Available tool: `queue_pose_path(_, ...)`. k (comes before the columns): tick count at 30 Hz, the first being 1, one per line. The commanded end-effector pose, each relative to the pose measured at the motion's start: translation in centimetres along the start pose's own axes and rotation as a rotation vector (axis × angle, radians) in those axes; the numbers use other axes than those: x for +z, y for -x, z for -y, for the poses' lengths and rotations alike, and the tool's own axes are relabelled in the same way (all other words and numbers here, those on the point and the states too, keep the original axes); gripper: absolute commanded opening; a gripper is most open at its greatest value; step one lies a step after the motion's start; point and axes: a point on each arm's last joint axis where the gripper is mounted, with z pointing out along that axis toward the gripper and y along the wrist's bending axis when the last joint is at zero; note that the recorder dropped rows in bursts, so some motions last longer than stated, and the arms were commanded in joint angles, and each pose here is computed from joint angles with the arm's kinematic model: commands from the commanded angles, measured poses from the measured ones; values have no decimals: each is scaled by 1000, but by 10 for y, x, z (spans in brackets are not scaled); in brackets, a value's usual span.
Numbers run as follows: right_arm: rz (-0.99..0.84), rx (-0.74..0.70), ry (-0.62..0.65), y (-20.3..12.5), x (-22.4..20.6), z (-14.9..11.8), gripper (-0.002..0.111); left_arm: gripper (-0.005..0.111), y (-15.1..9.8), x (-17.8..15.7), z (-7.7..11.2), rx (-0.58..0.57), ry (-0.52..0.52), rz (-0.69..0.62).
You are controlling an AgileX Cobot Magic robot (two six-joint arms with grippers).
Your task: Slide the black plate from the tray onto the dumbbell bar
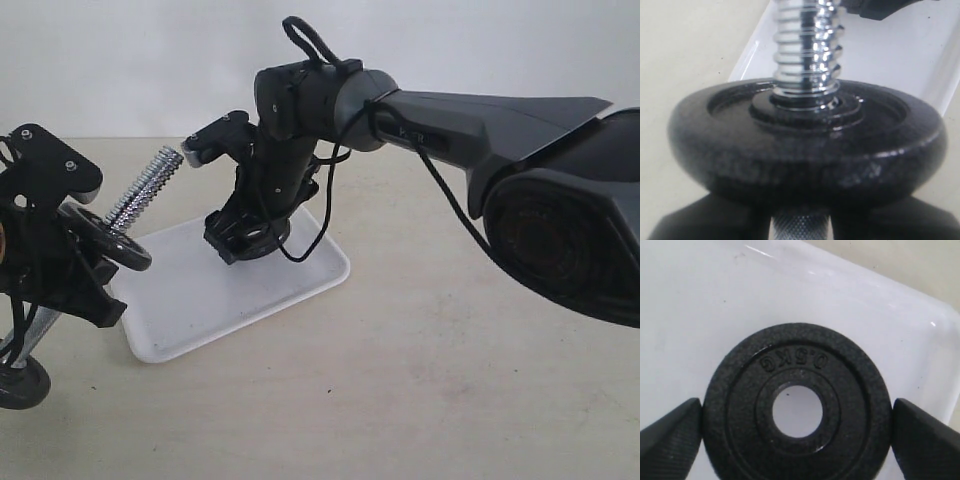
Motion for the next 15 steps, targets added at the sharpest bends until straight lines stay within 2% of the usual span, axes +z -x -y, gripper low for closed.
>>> queue_pose_path(1, 80, 0, -10, 12, -24, 3, 0, 4, 55, -26, 7, 26, -113, 559)
queue_pose_path(5, 85, 27, 0, 10, -25, 10, 0, 4, 54, -25, 7, 26, -109, 548)
queue_pose_path(12, 97, 146, 92, -1, -30, 44, 0, 4, 54, -25, 7, 30, -106, 540)
queue_pose_path(15, 87, 148, 96, -5, -31, 53, 0, 4, 54, -25, 7, 32, -105, 540)
